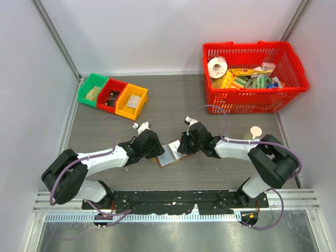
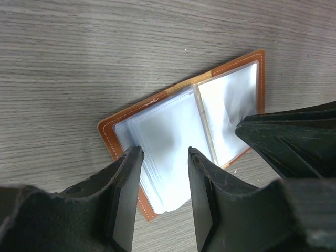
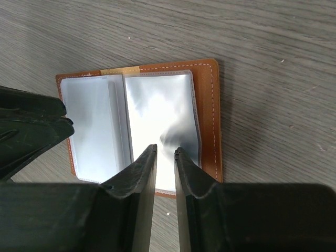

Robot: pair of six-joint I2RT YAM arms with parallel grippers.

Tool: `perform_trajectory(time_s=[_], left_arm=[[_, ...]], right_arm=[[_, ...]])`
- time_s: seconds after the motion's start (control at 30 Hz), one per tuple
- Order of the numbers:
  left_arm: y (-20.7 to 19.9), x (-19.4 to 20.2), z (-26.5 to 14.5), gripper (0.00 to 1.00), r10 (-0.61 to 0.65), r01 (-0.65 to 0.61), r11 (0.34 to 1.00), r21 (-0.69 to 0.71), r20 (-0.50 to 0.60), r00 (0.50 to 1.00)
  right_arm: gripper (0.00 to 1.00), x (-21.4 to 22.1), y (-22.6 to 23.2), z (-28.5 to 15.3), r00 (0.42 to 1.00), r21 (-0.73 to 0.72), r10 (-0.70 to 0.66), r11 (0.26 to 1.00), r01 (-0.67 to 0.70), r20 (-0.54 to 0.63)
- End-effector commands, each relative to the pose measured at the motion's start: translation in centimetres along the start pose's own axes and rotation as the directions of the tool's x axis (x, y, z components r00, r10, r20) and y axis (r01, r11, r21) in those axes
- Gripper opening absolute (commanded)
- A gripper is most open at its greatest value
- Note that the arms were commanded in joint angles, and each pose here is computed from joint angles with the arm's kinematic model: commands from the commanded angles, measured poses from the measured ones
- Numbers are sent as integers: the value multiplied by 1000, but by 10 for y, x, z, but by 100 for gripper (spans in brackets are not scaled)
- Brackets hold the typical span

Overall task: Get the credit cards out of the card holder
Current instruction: Remove the credit card from the card holder.

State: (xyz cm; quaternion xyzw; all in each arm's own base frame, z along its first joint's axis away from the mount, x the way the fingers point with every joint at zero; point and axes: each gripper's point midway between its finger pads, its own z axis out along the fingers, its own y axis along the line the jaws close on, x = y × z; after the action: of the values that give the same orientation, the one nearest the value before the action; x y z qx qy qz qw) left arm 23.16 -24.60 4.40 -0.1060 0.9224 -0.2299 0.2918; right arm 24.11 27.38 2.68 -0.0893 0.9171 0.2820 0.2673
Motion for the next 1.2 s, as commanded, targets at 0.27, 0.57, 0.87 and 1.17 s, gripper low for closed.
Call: perform_trajectory(time_s=[0.27,0.57,0.87,1.17], left_arm=[[-12,-8,-1,44,3,-3,1000,25,19,1000],[-35,-19,-12,40,14,-17,995,96,35,999],[-52,-23,-17,40,25,-30,989,143,33,999],[-53,-18,-12,40,39,-40,989,143,10,999]], right_arm=[[26,-5,1,-1,1000,-2,-7,1000,7,15],[25,-6,3,-1,1000,-9,-8,1000,8,15],[26,-8,6,-3,1000,-21,-7,1000,7,20],[46,-20,20,-14,998,-68,-21,997,24,54]])
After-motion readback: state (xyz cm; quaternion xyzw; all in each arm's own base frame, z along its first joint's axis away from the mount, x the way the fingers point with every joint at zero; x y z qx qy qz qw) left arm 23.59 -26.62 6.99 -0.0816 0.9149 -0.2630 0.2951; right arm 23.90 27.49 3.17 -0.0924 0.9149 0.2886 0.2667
